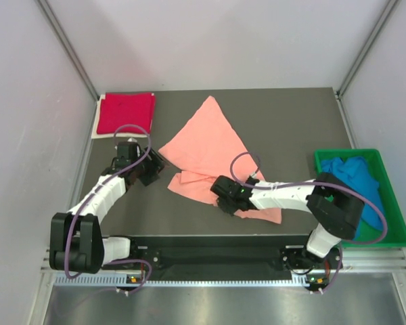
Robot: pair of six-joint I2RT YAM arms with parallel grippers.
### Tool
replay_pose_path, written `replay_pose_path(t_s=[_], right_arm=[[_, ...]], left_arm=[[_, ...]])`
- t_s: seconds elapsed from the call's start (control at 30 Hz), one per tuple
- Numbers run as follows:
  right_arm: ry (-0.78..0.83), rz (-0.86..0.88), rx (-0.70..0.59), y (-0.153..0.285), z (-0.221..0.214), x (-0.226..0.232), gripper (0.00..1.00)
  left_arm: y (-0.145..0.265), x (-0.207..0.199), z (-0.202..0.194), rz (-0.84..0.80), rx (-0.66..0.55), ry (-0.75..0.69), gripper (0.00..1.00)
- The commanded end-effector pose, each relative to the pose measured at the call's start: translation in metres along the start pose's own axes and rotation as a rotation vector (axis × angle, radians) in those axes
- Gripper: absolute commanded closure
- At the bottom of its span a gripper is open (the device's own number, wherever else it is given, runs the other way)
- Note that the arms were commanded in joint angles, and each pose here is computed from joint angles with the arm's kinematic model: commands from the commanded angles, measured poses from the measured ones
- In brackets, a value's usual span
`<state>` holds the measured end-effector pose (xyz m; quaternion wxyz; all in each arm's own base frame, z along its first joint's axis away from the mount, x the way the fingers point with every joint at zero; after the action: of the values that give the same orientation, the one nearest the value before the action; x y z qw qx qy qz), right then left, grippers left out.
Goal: Fold and stack the t-shirts
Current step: Flatten the tshirt out
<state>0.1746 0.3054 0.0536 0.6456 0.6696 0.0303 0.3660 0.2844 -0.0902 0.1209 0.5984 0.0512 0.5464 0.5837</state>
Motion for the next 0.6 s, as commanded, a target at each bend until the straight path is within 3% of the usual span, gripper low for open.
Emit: replay_pose_path(t_s=[0.0,0.13,0.23,0.43,0.57], right_arm=[[0.053,0.014,-0.141,0.017,0.043,-0.001,1.00],[0.131,-0.027,-0.263,0.040,0.102,-0.014,1.00],[0.188,-0.109,-0.283,0.047,0.138,-0.044,1.00],[0.340,-0.120,-0.316,0.071,0.190,-0.074,1.00],[0.354,-0.112,-0.379,0.096,0.216,-0.072,1.00]], left_arm=[[0.006,0.000,0.004,-0.006,-0.020,-0.025,0.29],[0.010,-0.001,0.007,-0.001,-0.038,-0.038,0.29],[0.011,-0.006,0.008,-0.030,-0.044,-0.045,0.29],[0.003,-0.017,0.014,-0.093,-0.043,-0.027,0.29],[-0.008,-0.027,0.030,-0.096,-0.056,-0.019,0.29]])
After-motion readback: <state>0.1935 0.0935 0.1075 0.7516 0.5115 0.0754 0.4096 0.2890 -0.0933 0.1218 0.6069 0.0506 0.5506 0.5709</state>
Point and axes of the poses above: each gripper's point midway between its finger pads, its own y axis back along the fingers, its own x axis along the line the jaws close on, z = x × y, the point moved 4 cm from there along y, back along the fingers, and after that the axes turned 6 degrees about -y, right-handed, at the moved point
